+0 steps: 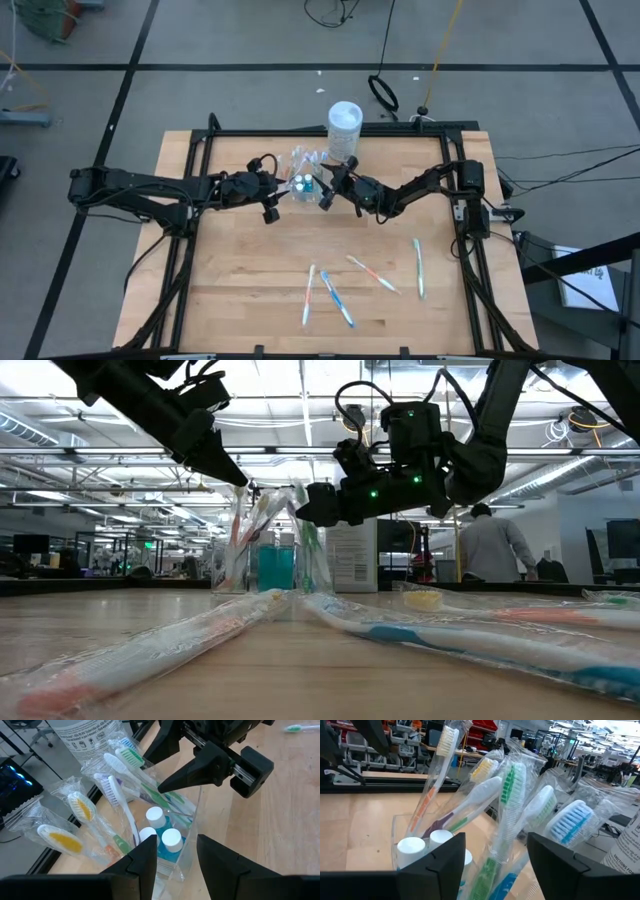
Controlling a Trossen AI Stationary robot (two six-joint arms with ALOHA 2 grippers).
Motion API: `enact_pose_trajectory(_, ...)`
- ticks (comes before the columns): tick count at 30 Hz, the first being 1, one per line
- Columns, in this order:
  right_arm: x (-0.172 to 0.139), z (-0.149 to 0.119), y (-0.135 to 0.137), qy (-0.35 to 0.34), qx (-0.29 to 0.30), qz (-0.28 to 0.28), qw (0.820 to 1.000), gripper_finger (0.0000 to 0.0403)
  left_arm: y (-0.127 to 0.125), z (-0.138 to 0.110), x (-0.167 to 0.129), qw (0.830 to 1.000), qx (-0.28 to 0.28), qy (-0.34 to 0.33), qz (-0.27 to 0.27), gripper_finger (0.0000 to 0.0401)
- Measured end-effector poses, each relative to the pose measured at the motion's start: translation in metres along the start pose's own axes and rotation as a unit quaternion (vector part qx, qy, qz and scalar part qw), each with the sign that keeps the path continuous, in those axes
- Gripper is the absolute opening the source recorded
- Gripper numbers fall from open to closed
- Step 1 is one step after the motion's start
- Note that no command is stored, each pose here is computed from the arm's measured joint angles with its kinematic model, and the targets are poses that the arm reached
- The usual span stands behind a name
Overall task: Pick & Place toothbrushing station
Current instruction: Put the blue toothbrush into the transparent organizer
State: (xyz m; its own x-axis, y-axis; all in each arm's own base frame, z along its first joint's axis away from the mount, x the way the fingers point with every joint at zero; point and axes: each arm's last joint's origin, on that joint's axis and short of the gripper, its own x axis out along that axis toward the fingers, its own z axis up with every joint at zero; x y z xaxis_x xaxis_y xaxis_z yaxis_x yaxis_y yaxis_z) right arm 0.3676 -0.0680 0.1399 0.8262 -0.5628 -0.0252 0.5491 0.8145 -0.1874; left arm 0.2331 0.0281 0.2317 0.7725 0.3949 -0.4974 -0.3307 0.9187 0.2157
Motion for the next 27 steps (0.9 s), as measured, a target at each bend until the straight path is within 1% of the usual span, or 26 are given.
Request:
enact_pose_trajectory(11, -0.001, 0.003, 0.002, -0.003, -0.008, 0.004, 1.0, 0.0208, 0.0, 0.0, 0.0, 1.0, 0.0, 0.0, 0.0, 0.0145)
enact_pose_trajectory(14, -0.003, 0.009, 0.003, -0.01, -0.01, 0.006, 1.0, 0.0216, 0.0, 0.0, 0.0, 1.0, 0.0, 0.0, 0.0, 0.0145)
enact_pose_trajectory(19, -0.006, 0.017, 0.001, 0.009, -0.022, 0.012, 1.0, 0.0241, 0.0, 0.0, 0.0, 1.0, 0.0, 0.0, 0.0, 0.0145)
enact_pose_trajectory(22, -0.01, 0.025, 0.001, 0.014, -0.041, 0.016, 0.999, 0.0255, 0.0, 0.0, 0.0, 1.0, 0.0, 0.0, 0.0, 0.0145)
enact_pose_trajectory(27, -0.022, 0.052, 0.003, -0.005, -0.077, 0.027, 0.997, 0.0266, 0.0, 0.0, 0.0, 1.0, 0.0, 0.0, 0.0, 0.0145)
